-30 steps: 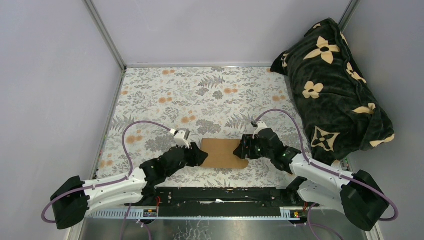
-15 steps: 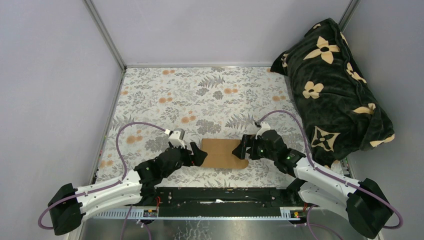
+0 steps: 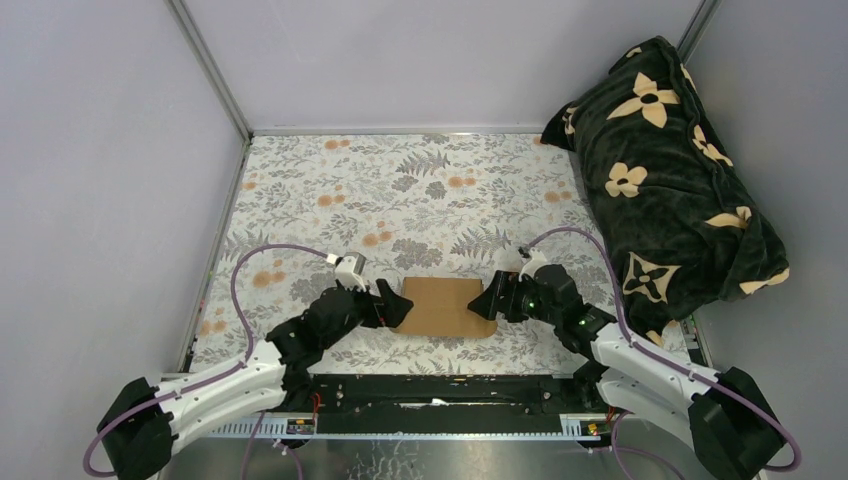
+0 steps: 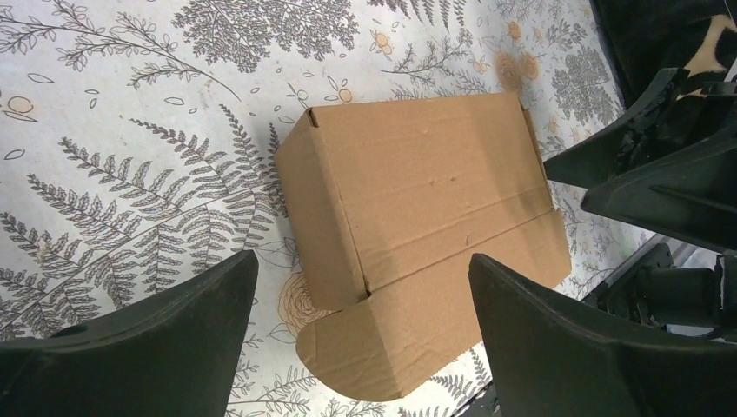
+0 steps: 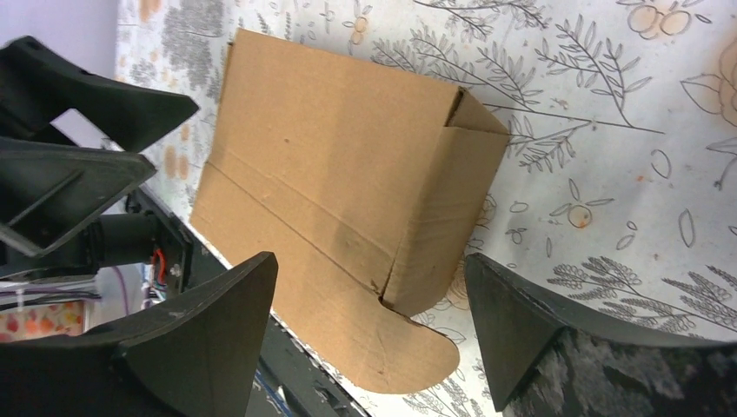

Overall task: Fold the paper box
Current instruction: Close the paper box at the center of the board.

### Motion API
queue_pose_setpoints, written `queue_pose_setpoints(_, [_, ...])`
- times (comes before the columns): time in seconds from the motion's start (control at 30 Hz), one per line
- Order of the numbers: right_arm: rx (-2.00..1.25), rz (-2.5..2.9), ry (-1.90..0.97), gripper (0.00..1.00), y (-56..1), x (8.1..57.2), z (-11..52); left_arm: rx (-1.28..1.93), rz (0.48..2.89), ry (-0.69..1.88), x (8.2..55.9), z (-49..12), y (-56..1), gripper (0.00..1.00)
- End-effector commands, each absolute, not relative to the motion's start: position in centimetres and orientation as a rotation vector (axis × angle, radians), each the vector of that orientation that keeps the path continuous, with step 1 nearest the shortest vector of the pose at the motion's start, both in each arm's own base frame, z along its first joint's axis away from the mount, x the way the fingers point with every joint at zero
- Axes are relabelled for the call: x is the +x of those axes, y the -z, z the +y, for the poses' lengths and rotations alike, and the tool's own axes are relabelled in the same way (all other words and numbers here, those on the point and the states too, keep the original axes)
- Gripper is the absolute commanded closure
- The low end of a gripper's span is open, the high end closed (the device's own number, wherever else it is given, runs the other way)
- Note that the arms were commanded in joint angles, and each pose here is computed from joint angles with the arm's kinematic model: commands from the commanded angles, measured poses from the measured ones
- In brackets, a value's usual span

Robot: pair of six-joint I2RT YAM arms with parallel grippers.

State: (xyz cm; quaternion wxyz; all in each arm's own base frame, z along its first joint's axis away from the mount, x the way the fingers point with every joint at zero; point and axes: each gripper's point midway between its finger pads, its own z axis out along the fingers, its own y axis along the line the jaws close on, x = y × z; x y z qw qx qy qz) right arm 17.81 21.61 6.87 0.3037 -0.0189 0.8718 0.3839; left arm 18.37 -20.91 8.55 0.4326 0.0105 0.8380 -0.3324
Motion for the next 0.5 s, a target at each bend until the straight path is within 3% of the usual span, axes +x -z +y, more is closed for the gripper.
queue_pose_setpoints(0.0, [-0.049,2.186,-1.182,0.12,-9.7,18.2,22.7,0.069,2.011,0.963,18.3,-21.7,-9.9,0.02])
queue_pose_setpoints(0.47, [-0.037,2.198,-1.259,0.12,-9.1,18.1,23.1,0.111,2.048,1.07,18.0,-22.6,-8.7,0.02])
